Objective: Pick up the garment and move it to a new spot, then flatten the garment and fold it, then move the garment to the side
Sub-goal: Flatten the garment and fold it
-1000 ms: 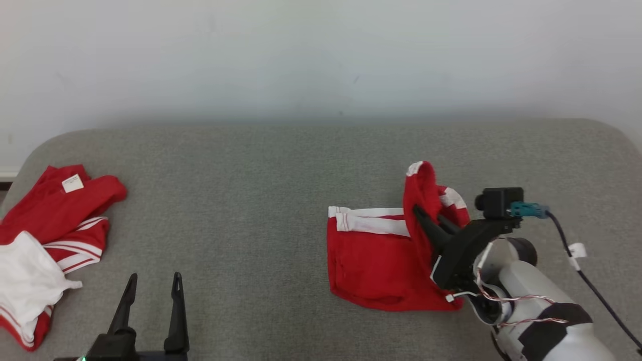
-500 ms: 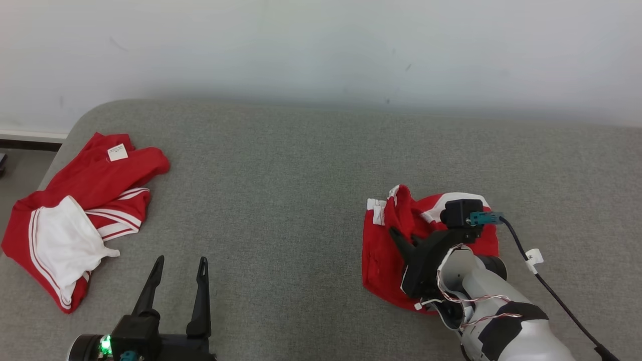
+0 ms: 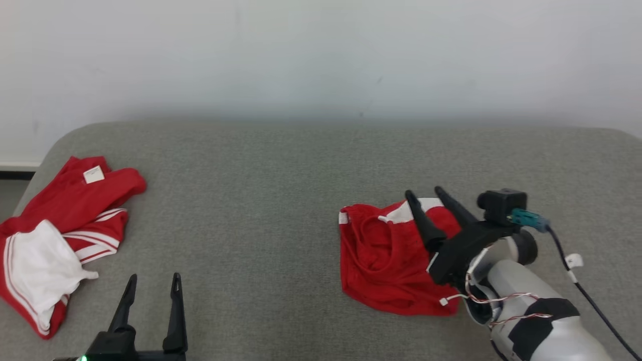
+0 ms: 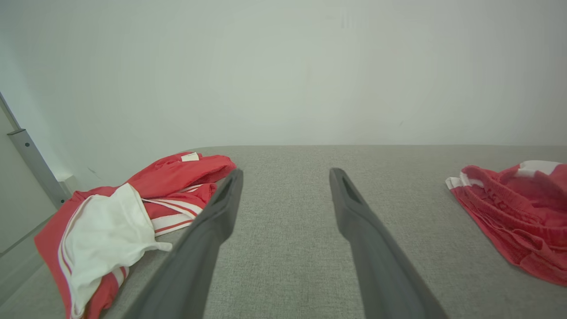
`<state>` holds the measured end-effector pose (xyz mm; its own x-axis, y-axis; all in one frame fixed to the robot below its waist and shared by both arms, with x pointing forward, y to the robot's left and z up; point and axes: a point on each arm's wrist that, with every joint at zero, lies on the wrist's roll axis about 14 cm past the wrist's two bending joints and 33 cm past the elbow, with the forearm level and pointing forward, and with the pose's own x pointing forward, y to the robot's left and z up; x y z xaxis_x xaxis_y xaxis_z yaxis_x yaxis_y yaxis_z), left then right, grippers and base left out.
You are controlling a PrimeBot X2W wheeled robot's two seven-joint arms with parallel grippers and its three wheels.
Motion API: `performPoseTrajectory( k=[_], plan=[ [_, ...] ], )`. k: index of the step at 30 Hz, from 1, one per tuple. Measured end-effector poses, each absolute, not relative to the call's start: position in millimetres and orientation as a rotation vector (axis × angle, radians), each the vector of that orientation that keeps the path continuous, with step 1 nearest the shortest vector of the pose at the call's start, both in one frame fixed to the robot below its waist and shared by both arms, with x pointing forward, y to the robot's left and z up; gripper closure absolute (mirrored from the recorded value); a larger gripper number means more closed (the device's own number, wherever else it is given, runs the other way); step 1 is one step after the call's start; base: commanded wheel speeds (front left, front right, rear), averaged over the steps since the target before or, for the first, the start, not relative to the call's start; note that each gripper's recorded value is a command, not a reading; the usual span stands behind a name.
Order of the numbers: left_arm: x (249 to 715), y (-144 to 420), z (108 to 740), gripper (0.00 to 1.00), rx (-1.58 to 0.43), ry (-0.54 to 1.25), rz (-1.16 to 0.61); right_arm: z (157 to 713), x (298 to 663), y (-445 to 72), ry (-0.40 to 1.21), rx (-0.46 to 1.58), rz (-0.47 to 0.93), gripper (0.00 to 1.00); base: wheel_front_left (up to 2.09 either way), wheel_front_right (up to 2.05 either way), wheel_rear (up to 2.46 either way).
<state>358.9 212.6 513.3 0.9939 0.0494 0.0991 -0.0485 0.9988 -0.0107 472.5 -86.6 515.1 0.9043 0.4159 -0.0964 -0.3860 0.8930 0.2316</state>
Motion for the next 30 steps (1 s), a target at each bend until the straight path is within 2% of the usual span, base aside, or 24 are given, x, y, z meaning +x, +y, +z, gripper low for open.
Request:
performPoseTrajectory(
  k=[7, 15, 23, 30],
  plan=[
    [363, 207, 515, 0.00, 0.003, -0.106, 0.031, 544, 464, -150, -0.007, 0.195, 0.301, 0.00, 0.00, 0.00, 0.00],
    [370, 205, 516, 0.00, 0.011, -0.109, 0.024, 562, 430, -203, -0.145, 0.227, 0.161, 0.00, 0.00, 0.00, 0.00],
    [370, 202, 513, 0.00, 0.017, -0.101, 0.021, 558, 393, -221, -0.200, 0.201, 0.074, 0.00, 0.00, 0.00, 0.00],
    [364, 205, 515, 0.00, 0.031, -0.104, 0.015, 548, 373, -216, -0.198, 0.206, 0.041, 0.00, 0.00, 0.00, 0.00]
  ],
)
